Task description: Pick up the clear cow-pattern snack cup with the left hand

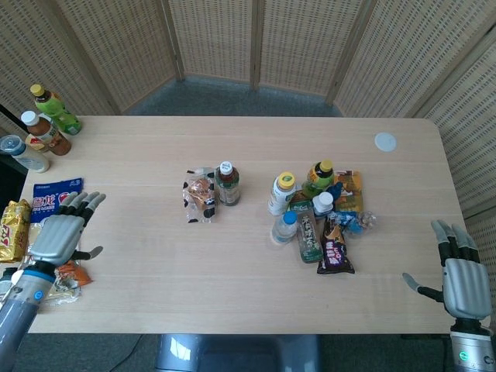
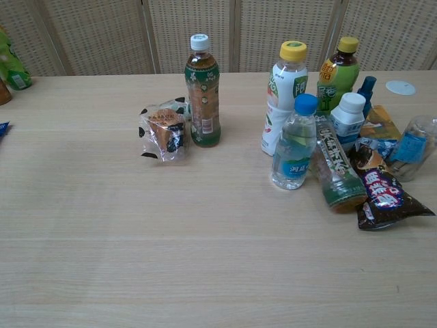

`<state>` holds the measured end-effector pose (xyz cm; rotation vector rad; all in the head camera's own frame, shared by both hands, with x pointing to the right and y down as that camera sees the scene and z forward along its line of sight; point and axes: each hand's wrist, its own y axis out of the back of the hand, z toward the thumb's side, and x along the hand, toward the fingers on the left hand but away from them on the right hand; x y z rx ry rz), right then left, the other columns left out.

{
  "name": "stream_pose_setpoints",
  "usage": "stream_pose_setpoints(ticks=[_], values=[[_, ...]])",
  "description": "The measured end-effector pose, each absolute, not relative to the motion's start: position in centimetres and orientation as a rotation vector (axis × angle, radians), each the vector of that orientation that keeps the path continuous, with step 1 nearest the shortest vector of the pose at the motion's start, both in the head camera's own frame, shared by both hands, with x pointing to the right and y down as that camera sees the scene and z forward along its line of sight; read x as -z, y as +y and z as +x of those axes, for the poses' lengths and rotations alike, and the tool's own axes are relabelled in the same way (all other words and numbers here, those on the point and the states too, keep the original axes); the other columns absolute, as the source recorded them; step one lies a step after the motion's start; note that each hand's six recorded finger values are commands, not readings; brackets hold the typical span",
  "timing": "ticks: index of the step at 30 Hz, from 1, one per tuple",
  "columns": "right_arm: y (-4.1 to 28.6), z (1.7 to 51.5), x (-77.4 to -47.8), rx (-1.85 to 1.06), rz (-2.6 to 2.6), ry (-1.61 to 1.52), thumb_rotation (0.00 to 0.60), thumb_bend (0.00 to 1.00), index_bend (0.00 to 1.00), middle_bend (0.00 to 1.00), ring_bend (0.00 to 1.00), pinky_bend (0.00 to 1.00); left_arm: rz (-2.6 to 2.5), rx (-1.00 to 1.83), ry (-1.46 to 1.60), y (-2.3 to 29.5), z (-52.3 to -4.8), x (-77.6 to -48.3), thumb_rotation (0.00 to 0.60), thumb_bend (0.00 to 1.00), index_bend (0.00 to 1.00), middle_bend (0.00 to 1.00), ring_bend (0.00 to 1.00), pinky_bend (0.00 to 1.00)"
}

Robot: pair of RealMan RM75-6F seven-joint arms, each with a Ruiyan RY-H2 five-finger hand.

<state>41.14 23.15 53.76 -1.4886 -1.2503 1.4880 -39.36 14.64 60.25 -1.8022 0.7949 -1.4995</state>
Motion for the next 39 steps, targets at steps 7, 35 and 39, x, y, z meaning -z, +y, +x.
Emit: stream_pose_setpoints(ticks=[7, 35, 39], values=[[23.5, 41.6, -53.7, -1.502, -1.482, -1.257, 0.520, 0.15, 0.00, 0.00, 0.00, 0.00, -1.848, 1.451, 0.722, 11.6, -35.3, -64.0, 0.600, 0.24, 0.00, 0.00, 0.00, 0.00], [25.5, 45.7, -50.9, -1.595, -1.333, -1.335, 0.523, 0.15, 0.00, 0.00, 0.00, 0.00, -1.905, 1.405, 0.483, 6.0, -20.0, -76.1, 0.600, 0.24, 0.00, 0.00, 0.00, 0.00], [25.8, 45.9, -50.4, -1.598, -1.317, -1.341, 0.522, 0.15, 0.00, 0.00, 0.00, 0.00, -1.888, 1.419, 0.472, 5.8, -19.2, -77.0, 0.600, 0.24, 0.02, 0.01, 0.00, 0.00]])
